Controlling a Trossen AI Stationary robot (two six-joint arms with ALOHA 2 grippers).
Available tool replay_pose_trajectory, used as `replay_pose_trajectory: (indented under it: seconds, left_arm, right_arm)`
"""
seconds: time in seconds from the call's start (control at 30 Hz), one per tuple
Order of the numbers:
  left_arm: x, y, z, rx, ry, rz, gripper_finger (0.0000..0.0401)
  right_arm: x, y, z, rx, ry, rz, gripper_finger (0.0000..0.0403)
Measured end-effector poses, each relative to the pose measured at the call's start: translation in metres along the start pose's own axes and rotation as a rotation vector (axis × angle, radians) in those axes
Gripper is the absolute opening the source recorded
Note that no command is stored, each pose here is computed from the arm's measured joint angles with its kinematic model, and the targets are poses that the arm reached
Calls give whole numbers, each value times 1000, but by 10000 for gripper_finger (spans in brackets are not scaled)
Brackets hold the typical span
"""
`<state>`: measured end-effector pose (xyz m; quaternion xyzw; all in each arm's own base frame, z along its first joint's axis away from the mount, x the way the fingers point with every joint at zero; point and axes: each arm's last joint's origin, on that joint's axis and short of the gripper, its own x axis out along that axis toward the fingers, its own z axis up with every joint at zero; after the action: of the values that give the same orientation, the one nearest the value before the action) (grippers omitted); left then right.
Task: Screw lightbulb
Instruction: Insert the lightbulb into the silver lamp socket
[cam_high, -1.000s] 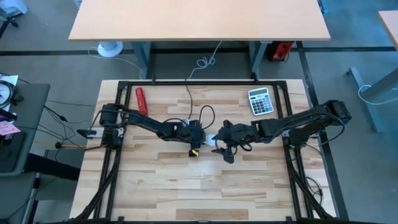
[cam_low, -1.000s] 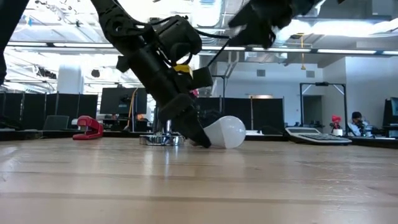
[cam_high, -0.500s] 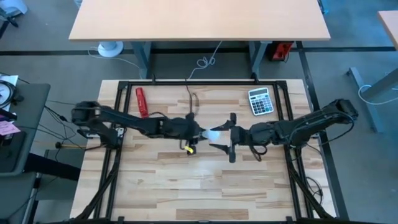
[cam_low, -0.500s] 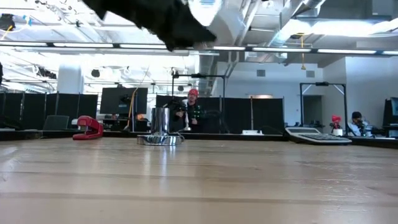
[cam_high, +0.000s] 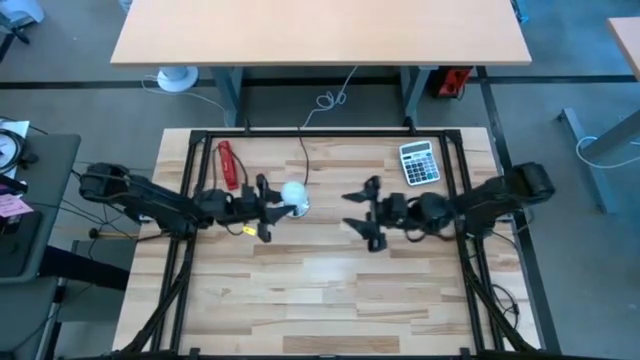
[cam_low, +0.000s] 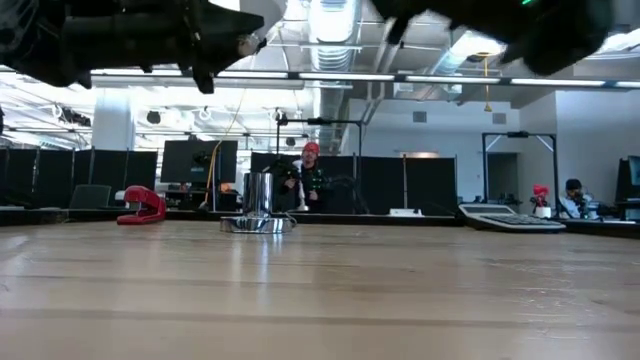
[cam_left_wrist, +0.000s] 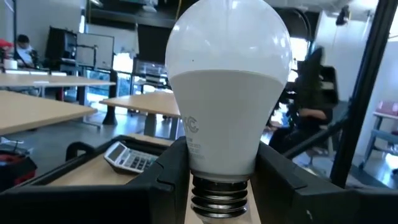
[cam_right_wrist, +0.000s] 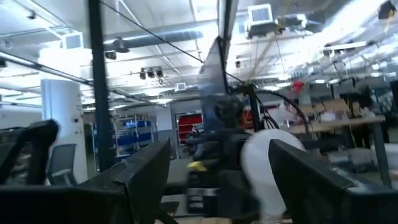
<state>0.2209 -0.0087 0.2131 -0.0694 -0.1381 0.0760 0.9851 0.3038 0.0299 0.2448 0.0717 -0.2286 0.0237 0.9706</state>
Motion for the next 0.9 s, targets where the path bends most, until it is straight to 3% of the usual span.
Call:
replay_pose_trajectory:
  seconds: [0.13, 0.23, 0.33, 0.53, 0.7, 0.9]
  left_arm:
    - [0, -1, -4, 21, 17, -19, 114]
    - [1, -3, -6, 31, 22, -46, 114]
    - [1, -3, -7, 31, 31, -50, 114]
    - [1, -3, -8, 32, 44, -60, 114]
    - [1, -3, -9, 32, 56, -52, 114]
    - [1, -2, -11, 35, 75, -32, 114]
  right_arm:
    - [25, -25, -24, 11, 19, 13, 282]
    - [42, -45, -32, 43, 39, 108, 291]
    - [55, -64, -36, 96, 54, 191, 320]
    - [79, -76, -47, 62, 124, 181, 394]
    - [95, -69, -56, -6, 265, 184, 367]
    - [101, -67, -52, -37, 259, 191, 312]
